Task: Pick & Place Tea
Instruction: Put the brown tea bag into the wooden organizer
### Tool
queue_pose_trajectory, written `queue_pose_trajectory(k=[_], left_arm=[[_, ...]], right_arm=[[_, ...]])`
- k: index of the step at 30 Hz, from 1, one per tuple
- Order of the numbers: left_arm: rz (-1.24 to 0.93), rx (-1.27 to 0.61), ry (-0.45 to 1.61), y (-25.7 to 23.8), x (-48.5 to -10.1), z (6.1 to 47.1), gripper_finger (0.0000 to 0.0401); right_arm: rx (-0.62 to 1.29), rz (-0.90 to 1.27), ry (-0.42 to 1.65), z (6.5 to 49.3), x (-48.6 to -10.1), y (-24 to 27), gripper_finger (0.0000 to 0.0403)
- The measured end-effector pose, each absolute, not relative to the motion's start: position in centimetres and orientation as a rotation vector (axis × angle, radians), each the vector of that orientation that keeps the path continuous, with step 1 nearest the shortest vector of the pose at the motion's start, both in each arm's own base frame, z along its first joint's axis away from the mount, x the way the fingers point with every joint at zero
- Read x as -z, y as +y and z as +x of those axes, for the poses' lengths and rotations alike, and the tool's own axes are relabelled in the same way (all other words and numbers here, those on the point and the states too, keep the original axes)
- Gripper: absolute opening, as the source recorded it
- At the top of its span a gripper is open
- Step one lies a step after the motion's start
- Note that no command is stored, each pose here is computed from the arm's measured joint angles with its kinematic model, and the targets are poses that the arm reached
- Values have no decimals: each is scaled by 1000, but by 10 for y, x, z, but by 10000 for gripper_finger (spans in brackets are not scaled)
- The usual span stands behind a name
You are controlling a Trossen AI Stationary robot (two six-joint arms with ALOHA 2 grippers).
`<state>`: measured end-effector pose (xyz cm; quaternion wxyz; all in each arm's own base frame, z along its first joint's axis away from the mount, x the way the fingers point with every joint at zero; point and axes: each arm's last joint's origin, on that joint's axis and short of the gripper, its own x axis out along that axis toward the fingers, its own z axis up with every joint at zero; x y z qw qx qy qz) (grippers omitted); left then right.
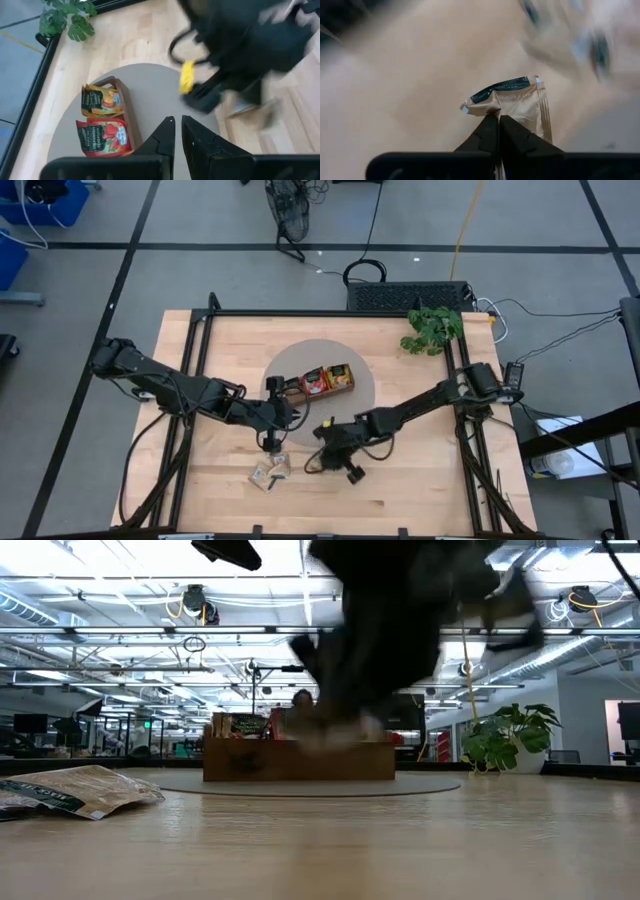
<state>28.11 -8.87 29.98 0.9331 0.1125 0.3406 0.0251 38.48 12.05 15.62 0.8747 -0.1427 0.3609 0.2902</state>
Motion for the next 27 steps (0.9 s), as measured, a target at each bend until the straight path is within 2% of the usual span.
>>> queue_pose_trajectory(k=[4, 7, 11, 16, 23, 27], left_arm=[[215, -31, 715, -89, -298, 280, 40], [156, 16, 721, -91, -297, 282, 40], [108, 146, 716, -104, -289, 291, 40], [112, 322, 611, -135, -271, 315, 40], [227, 431, 405, -168, -246, 345, 40], [223, 436, 327, -173, -245, 351, 40]], right_arm=[[-832, -190, 563, 372, -169, 140, 2], [-929, -126, 389, 359, -170, 147, 1], [-943, -56, 146, 337, -163, 145, 1], [-888, 26, -125, 308, -164, 134, 1], [-882, 50, -182, 294, -164, 142, 1], [-894, 28, -191, 292, -163, 147, 0]])
